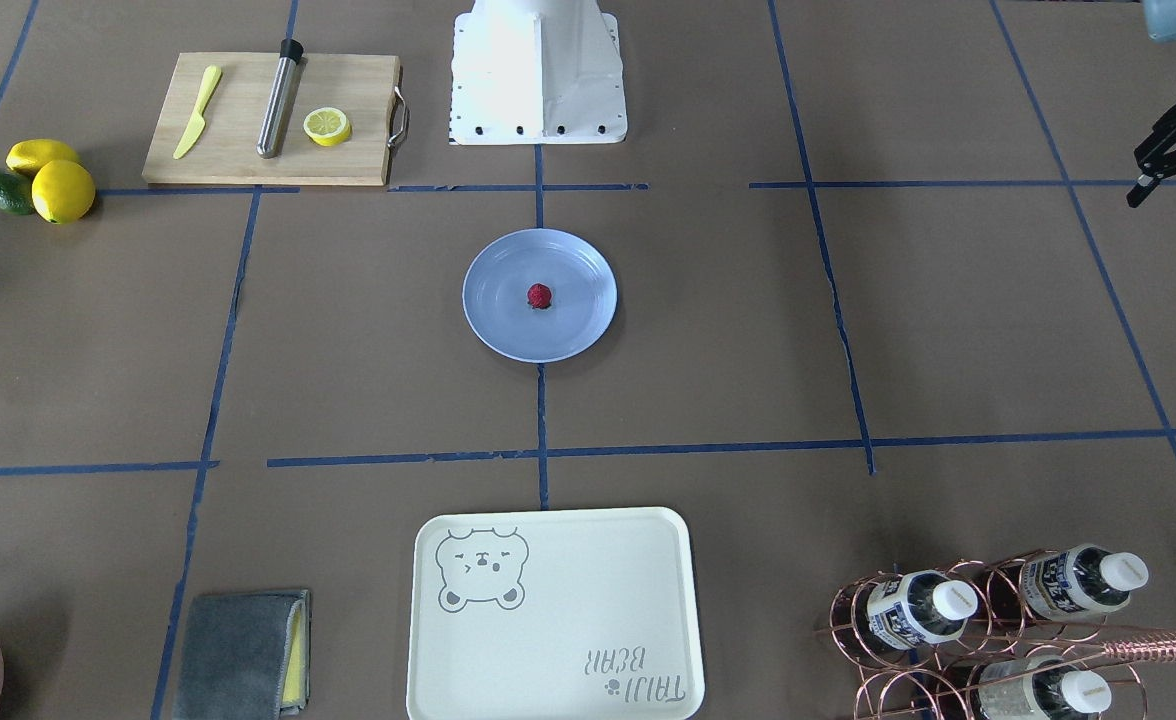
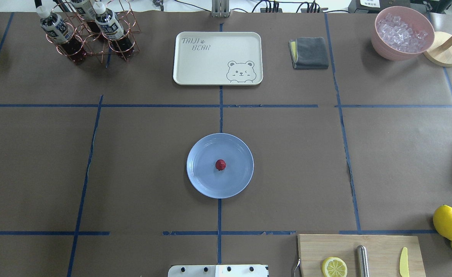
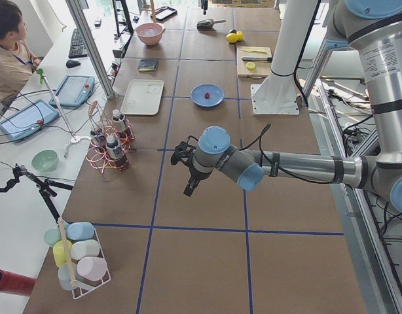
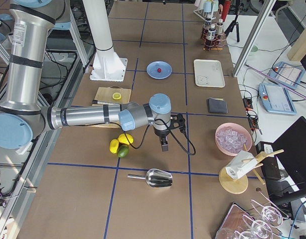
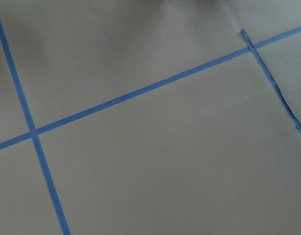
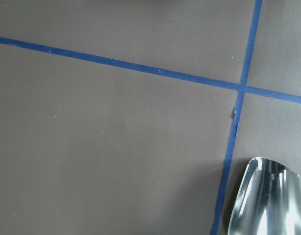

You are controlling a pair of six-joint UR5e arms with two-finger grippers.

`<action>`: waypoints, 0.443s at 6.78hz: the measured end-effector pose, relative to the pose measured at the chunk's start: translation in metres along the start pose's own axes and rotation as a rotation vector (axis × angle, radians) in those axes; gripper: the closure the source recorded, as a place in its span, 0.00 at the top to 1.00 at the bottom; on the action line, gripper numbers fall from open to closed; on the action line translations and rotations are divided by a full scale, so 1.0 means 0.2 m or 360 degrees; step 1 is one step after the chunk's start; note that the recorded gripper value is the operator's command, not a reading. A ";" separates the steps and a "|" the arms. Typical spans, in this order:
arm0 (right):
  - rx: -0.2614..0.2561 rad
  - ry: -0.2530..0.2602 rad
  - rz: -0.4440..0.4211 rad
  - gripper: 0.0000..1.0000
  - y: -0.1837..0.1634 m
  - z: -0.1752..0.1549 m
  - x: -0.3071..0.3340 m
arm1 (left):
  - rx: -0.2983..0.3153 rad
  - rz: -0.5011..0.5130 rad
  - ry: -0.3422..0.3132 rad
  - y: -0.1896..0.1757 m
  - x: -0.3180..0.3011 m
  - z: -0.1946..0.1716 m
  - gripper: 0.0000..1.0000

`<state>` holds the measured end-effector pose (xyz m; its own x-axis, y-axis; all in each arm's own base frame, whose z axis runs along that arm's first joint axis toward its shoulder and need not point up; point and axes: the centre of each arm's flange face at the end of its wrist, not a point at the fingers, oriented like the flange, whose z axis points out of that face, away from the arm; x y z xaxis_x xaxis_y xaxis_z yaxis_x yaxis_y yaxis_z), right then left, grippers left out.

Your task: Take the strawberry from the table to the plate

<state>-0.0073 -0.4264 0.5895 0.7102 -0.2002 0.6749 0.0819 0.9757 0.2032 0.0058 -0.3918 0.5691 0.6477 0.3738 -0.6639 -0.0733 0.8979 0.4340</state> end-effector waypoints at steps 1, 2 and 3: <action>-0.0020 0.0011 -0.0040 1.00 0.00 -0.05 0.09 | -0.0053 -0.0067 -0.0019 0.00 -0.07 -0.04 1.00; -0.0044 0.0019 -0.0078 1.00 -0.03 -0.11 0.13 | -0.0112 -0.0136 -0.0028 -0.02 -0.11 -0.05 1.00; -0.0071 0.0021 -0.0095 1.00 -0.05 -0.18 0.15 | -0.0171 -0.0200 -0.0036 -0.01 -0.13 -0.04 1.00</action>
<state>0.0375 -0.4397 0.5823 0.7122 -0.2574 0.6531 0.1553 0.9651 0.2110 -0.0171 -0.4016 0.5816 0.6736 0.2525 -0.6946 -0.0704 0.9575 0.2798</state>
